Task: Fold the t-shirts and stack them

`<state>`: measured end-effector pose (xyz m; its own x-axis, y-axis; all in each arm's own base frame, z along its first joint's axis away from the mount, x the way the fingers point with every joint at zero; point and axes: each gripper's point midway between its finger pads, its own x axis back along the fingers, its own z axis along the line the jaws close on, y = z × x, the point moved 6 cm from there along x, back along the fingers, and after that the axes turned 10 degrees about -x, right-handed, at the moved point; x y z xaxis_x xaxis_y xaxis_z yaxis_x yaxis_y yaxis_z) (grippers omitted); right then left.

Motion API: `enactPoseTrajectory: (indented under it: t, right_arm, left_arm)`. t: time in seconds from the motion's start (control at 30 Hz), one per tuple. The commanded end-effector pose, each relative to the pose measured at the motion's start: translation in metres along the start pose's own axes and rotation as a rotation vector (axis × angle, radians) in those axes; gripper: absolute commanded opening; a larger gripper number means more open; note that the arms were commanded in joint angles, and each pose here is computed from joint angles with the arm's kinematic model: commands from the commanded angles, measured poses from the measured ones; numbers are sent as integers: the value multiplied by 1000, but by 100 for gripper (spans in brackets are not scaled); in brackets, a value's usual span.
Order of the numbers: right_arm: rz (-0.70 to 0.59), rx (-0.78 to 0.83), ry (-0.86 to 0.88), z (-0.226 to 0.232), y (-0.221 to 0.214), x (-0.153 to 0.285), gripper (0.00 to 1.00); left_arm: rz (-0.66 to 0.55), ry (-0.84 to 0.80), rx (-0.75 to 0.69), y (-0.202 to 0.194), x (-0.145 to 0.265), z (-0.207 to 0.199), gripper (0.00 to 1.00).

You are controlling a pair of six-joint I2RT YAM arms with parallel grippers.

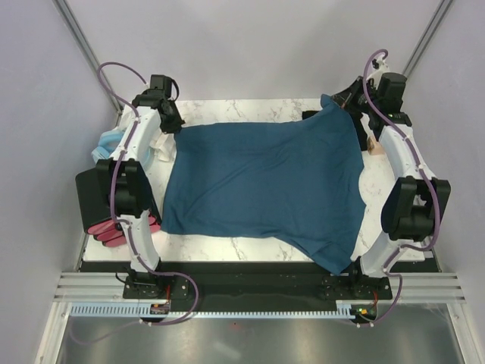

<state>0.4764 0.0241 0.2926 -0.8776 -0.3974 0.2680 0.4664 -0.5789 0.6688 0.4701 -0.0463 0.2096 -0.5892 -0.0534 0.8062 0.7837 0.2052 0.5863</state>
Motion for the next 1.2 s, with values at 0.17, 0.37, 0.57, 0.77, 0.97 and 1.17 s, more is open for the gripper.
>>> enactPoseTrajectory:
  t: [0.17, 0.37, 0.57, 0.77, 0.97, 1.17]
  right_arm:
    - [9, 14, -9, 5, -36, 45, 0]
    - [62, 23, -39, 1, -66, 66, 0]
    - [96, -17, -46, 1, -86, 81, 0]
    - [121, -50, -78, -5, -107, 96, 0]
    - [178, -108, -131, -23, -138, 104, 0]
    - [214, -123, -211, -41, -156, 108, 0]
  left_arm:
    - [-46, 17, -71, -6, 37, 14, 2]
    - [-35, 9, -99, -15, 42, 17, 2]
    - [10, -4, -129, -36, 45, 21, 2]
    - [74, 5, -140, -58, 42, 27, 2]
    - [148, 31, -141, -69, 33, 30, 2]
    - [223, 24, -148, -79, 20, 29, 2]
